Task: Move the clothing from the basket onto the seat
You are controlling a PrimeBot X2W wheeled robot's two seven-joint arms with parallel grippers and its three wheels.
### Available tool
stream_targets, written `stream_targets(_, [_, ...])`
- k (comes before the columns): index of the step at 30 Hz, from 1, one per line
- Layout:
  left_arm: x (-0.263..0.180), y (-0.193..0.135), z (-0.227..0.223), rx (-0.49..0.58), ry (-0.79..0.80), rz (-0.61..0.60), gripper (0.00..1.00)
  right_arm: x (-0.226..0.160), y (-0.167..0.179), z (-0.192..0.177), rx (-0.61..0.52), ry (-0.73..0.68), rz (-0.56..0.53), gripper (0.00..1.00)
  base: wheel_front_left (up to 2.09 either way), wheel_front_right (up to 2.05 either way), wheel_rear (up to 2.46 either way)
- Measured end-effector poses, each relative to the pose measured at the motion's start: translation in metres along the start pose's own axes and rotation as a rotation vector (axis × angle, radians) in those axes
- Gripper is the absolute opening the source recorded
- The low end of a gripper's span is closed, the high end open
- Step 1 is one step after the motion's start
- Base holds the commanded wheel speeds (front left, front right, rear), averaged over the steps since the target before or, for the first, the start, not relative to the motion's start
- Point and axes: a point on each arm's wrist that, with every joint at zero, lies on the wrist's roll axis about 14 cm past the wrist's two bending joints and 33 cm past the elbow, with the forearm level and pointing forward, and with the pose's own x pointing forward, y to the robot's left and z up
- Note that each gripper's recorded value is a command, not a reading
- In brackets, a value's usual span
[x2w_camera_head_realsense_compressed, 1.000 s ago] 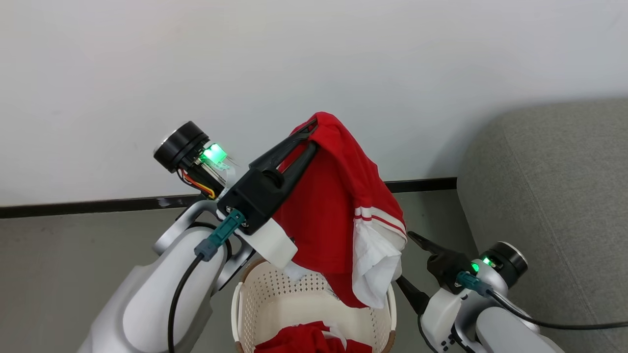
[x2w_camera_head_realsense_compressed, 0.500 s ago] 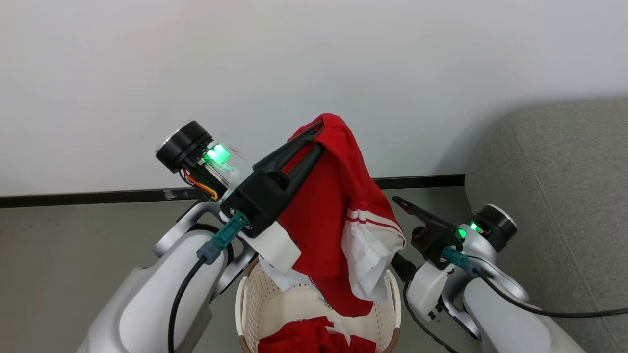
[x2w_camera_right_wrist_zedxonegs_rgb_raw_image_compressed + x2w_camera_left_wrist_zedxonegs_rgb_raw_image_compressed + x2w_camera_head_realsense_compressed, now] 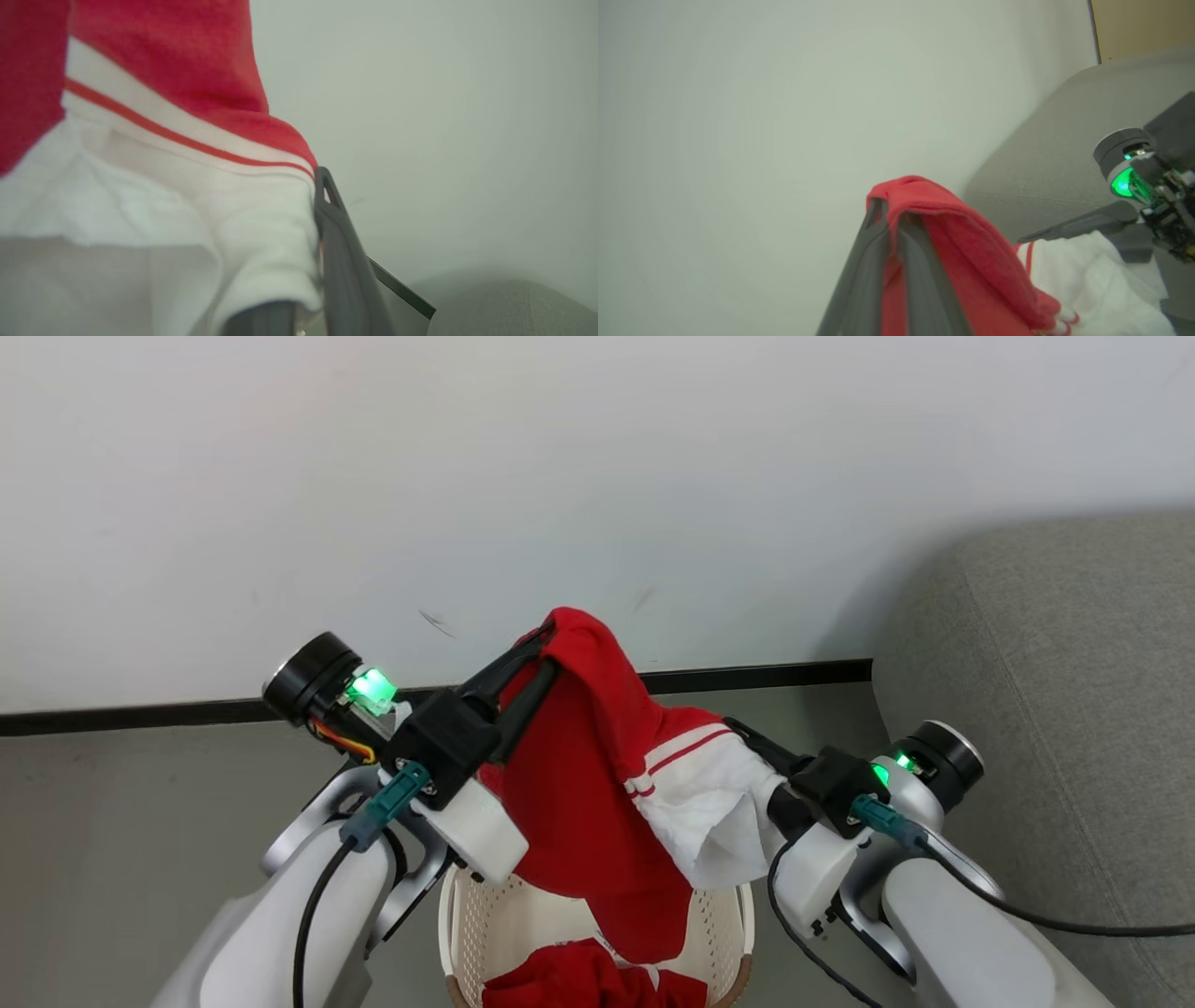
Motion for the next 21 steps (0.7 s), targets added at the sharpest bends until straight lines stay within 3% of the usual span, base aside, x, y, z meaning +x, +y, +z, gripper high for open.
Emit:
stream_targets(14, [-0.025, -0.003, -0.060, -0.152, 0.158, 0.064, 0.00, -0.026, -0.059, 0.004, 0.127, -0.033, -0.204, 0.00, 0.00, 0.00, 0.00])
stream_targets(16, [-0.025, -0.006, -0.063, -0.170, 0.162, 0.063, 0.43, -0.030, -0.067, 0.007, 0.152, -0.045, -0.233, 0.00, 0.00, 0.00, 0.00])
stream_targets(17, [-0.026, -0.008, -0.064, -0.177, 0.164, 0.060, 0.77, -0.032, -0.070, 0.008, 0.161, -0.050, -0.245, 0.00, 0.00, 0.00, 0.00])
stream_targets(18, [-0.026, -0.010, -0.065, -0.188, 0.163, 0.059, 1.00, -0.034, -0.073, 0.009, 0.165, -0.054, -0.254, 0.00, 0.00, 0.00, 0.00])
stream_targets(21, [-0.021, -0.014, -0.062, -0.225, 0.142, 0.056, 1.00, -0.040, -0.081, 0.011, 0.182, -0.064, -0.280, 0.00, 0.00, 0.00, 0.00])
